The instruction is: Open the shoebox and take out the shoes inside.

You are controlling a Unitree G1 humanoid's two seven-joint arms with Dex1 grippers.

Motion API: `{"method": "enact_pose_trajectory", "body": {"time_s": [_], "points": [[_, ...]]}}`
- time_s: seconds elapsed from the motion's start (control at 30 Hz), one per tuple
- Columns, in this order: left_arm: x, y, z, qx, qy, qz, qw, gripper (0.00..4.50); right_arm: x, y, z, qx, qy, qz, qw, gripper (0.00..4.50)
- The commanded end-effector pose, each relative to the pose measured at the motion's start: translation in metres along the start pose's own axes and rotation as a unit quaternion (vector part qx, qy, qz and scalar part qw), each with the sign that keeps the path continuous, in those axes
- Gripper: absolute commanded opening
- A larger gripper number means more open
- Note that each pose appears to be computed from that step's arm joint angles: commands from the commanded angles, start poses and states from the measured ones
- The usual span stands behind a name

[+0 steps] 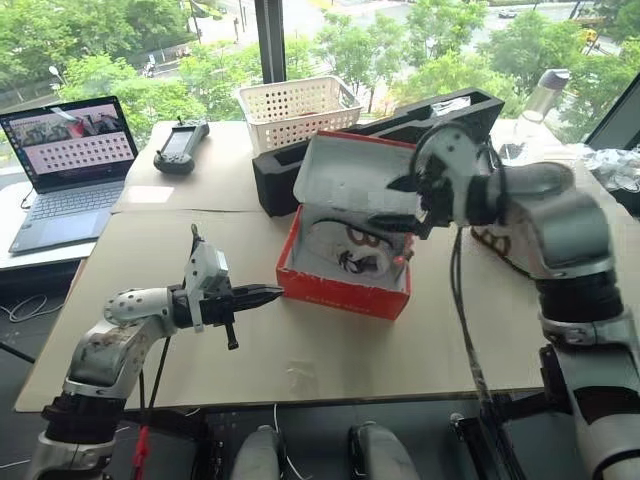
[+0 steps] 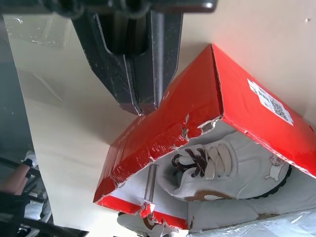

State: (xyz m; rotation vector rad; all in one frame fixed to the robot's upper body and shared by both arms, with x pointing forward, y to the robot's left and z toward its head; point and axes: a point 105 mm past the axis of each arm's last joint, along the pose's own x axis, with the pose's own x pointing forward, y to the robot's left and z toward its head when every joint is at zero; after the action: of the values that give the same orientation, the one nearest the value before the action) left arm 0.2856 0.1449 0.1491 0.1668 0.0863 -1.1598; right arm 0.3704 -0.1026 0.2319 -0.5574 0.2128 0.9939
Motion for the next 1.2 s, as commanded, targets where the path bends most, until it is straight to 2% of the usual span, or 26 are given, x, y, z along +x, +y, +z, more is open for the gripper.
{"method": "enact_pose_trajectory", "body": {"time_s": [0.03, 0.33, 0.53, 0.9, 1.03, 1.2], "points": [[-0.004, -0.002, 0.011, 0.028, -0.011, 0.005, 1.000, 0.00, 0.010, -0.015, -0.021, -0.056, 0.057, -0.027, 0.996, 4.44], [-0.007, -0.004, 0.011, 0.027, -0.010, 0.014, 0.999, 0.00, 0.024, -0.025, -0.051, -0.071, 0.102, -0.028, 0.992, 4.44], [-0.009, -0.005, 0.010, 0.026, -0.009, 0.021, 0.999, 0.00, 0.040, -0.005, -0.068, -0.050, 0.109, 0.006, 0.993, 4.44], [-0.008, -0.004, 0.010, 0.027, -0.008, 0.022, 0.999, 0.00, 0.046, 0.008, -0.077, -0.023, 0.109, 0.015, 0.994, 4.44], [-0.008, -0.003, 0.010, 0.027, -0.008, 0.022, 0.999, 0.00, 0.045, 0.010, -0.078, -0.022, 0.110, 0.017, 0.994, 3.44], [-0.008, -0.003, 0.010, 0.028, -0.007, 0.022, 0.999, 0.00, 0.047, 0.014, -0.078, -0.022, 0.110, 0.020, 0.993, 1.79]]}}
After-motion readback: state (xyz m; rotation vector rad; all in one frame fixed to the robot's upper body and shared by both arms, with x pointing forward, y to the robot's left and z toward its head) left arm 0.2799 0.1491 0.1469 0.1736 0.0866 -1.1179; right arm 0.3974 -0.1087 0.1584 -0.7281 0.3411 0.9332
